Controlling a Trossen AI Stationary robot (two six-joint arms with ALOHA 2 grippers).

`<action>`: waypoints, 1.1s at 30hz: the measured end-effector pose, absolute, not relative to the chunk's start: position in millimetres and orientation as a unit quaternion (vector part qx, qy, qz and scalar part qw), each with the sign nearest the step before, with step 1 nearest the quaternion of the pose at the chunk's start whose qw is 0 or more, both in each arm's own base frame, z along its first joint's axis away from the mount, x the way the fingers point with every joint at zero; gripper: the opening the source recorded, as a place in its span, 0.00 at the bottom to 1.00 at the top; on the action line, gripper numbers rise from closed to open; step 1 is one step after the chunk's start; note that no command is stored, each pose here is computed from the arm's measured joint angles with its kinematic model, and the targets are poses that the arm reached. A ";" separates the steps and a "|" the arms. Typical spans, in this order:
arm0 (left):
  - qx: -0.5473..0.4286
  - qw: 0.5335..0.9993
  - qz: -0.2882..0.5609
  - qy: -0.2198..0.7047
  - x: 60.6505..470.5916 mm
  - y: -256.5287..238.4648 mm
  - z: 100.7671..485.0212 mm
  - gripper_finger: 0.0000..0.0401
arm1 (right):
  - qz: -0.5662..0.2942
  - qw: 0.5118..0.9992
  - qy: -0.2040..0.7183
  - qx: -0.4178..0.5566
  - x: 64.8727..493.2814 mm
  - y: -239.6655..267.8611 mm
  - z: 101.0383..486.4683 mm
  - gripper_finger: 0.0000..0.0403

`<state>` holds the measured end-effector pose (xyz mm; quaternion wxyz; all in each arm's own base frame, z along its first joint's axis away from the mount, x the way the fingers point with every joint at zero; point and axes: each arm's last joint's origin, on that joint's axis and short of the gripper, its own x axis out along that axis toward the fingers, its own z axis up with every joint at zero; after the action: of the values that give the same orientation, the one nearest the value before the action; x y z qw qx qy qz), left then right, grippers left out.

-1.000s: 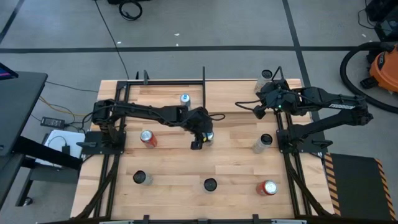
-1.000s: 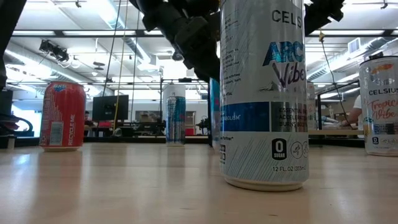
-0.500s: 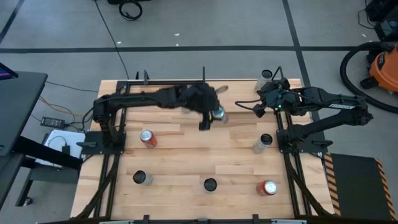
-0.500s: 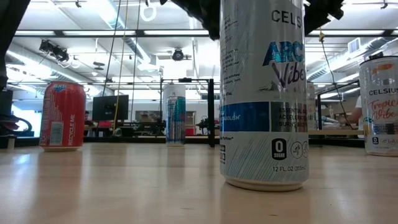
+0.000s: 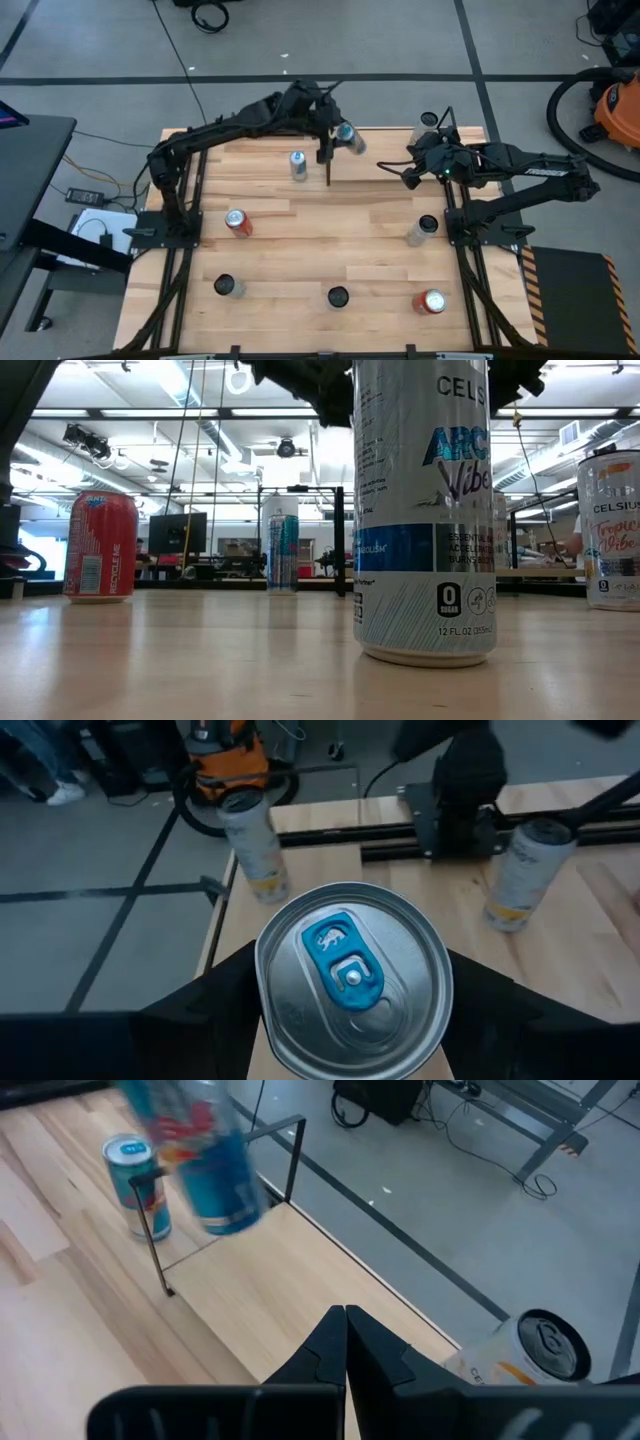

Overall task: Place canned beverage on shelf
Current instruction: Put the bottom blue soda can on the shelf

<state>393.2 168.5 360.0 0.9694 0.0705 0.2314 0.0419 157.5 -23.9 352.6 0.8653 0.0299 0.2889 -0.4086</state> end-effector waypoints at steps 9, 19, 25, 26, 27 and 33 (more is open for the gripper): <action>0.057 0.962 0.035 0.264 415.0 195.0 311.5 0.61 | -0.407 0.868 0.282 0.034 158.6 -23.9 353.6 0.02; 0.029 0.954 0.042 0.296 426.3 207.6 279.7 0.62 | -0.404 0.868 0.286 0.030 158.5 -23.8 353.3 0.02; 0.005 0.939 0.032 0.343 420.0 205.2 271.9 0.62 | -0.403 0.868 0.288 0.026 158.4 -23.8 353.3 0.02; 0.004 0.938 0.032 0.345 419.8 204.9 271.5 0.62 | -0.403 0.868 0.288 0.026 158.5 -23.8 353.3 0.02; 0.004 0.939 0.032 0.344 419.9 205.0 271.7 0.62 | -0.402 0.868 0.288 0.026 158.5 -23.8 353.2 0.02; 0.000 0.939 0.033 0.343 421.0 202.8 272.4 0.62 | -0.402 0.869 0.288 0.027 158.5 -23.7 353.2 0.02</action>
<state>421.0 202.8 272.4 0.9387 -0.0004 0.3430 0.0333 158.5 -23.7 353.2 0.8688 0.0271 0.2885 -0.4016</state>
